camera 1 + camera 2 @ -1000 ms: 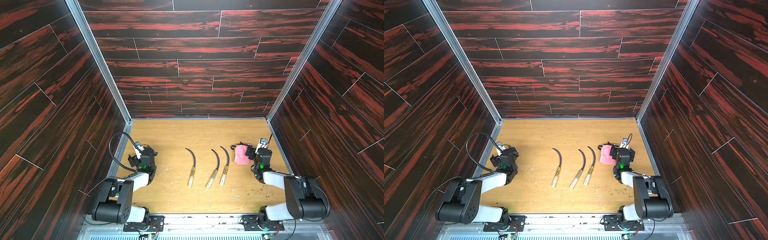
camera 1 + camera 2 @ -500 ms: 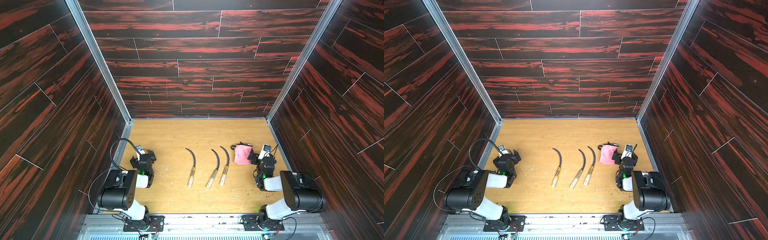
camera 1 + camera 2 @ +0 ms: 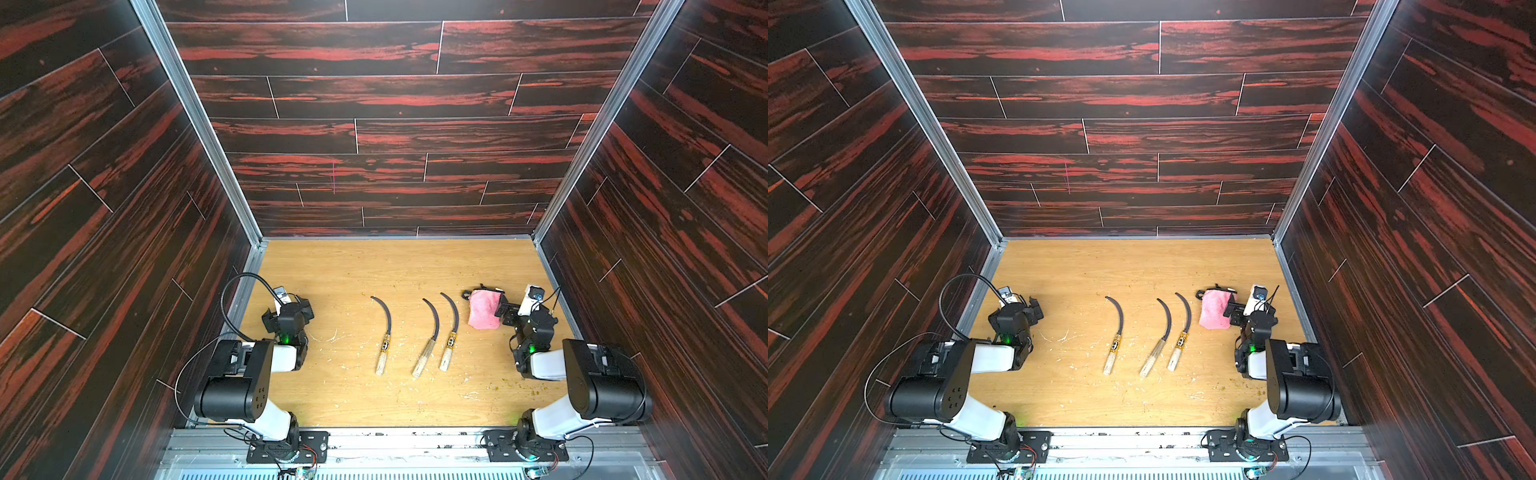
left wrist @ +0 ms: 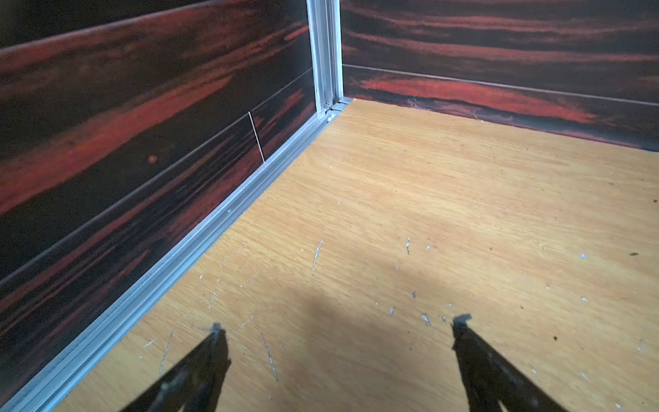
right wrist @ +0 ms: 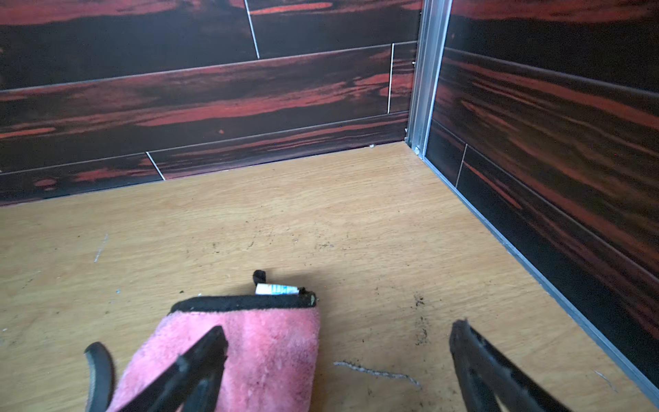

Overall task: Wipe small sickles with rags
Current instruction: Reset both arms

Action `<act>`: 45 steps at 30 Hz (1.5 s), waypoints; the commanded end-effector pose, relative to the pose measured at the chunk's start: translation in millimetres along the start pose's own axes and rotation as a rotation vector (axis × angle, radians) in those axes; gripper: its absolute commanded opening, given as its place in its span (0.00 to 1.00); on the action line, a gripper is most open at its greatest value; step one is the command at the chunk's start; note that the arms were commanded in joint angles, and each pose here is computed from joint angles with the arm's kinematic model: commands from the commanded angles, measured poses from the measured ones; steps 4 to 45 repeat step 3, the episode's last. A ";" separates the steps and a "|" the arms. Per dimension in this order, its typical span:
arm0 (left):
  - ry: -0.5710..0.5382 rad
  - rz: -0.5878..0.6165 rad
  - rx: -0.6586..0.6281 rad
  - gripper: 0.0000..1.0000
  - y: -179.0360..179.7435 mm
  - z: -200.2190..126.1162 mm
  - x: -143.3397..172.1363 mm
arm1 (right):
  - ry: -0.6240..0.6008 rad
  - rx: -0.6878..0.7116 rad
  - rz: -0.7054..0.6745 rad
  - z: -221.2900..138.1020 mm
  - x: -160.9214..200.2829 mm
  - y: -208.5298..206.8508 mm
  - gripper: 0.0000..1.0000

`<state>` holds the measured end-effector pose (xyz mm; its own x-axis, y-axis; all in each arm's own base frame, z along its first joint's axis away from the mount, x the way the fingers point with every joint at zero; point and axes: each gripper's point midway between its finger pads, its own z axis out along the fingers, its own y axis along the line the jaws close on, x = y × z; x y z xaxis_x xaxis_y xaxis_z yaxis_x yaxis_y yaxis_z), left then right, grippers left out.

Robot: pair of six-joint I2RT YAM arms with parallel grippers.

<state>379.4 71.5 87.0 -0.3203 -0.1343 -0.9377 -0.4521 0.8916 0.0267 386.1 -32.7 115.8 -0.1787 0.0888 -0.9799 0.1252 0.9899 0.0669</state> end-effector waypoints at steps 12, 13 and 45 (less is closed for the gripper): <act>-0.025 -0.008 0.001 1.00 0.1 -0.2 -12.6 | -0.002 -0.006 0.010 2.4 -0.8 0.7 0.98; -0.025 -0.008 0.001 1.00 0.1 -0.2 -12.6 | -0.002 -0.006 0.010 2.4 -0.8 0.7 0.98; -0.025 -0.008 0.001 1.00 0.1 -0.2 -12.6 | -0.002 -0.006 0.010 2.4 -0.8 0.7 0.98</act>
